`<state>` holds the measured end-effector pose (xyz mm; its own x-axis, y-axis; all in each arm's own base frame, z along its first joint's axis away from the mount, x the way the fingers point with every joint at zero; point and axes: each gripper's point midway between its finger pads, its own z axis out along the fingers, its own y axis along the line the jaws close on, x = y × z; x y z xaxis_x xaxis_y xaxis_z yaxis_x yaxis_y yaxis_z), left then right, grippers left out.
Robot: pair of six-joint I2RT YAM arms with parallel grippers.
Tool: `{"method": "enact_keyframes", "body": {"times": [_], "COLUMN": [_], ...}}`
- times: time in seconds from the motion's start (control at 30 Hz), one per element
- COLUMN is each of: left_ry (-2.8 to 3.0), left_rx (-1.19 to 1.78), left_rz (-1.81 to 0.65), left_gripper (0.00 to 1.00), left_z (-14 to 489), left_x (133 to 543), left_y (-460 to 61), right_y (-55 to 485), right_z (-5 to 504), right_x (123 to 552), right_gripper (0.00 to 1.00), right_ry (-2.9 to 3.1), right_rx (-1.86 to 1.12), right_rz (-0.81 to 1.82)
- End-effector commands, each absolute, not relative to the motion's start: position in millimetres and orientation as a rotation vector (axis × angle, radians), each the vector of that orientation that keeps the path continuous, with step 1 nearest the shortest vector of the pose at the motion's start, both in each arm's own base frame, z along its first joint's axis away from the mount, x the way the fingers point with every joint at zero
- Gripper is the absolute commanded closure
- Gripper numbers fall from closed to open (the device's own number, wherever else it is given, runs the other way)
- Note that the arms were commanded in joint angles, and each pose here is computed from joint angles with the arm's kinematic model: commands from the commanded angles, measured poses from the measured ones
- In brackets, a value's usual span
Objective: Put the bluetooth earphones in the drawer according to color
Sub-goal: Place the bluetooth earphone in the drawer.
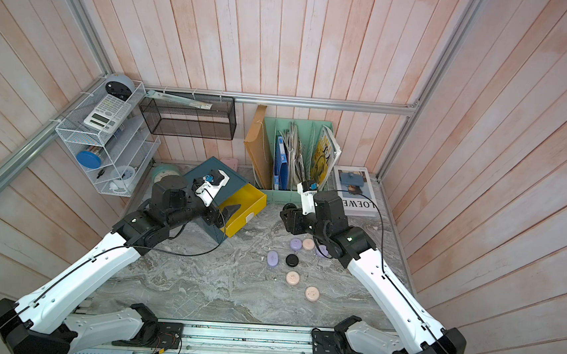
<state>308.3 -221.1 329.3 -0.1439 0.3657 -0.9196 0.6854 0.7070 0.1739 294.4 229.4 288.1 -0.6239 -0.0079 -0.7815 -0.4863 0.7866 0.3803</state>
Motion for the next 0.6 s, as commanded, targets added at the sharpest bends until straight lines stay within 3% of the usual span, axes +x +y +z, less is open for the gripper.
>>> {"method": "enact_keyframes", "body": {"times": [0.0,0.57], "left_ry": [1.715,1.804], "left_rx": [0.876,0.822], "left_rz": [-0.37,-0.334], "left_gripper": [0.0,0.0], "left_z": [327.6,311.7], "left_x": [301.6,322.6], "left_y": [-223.6,-191.6], "right_y": [268.9,348.8], "right_z": [322.0,302.7], "right_x": [299.2,323.4], "right_gripper": [1.0,1.0], "right_ry": [2.03,2.079], "right_rx": [-0.479,-0.692], "right_rz": [0.84,0.925]}}
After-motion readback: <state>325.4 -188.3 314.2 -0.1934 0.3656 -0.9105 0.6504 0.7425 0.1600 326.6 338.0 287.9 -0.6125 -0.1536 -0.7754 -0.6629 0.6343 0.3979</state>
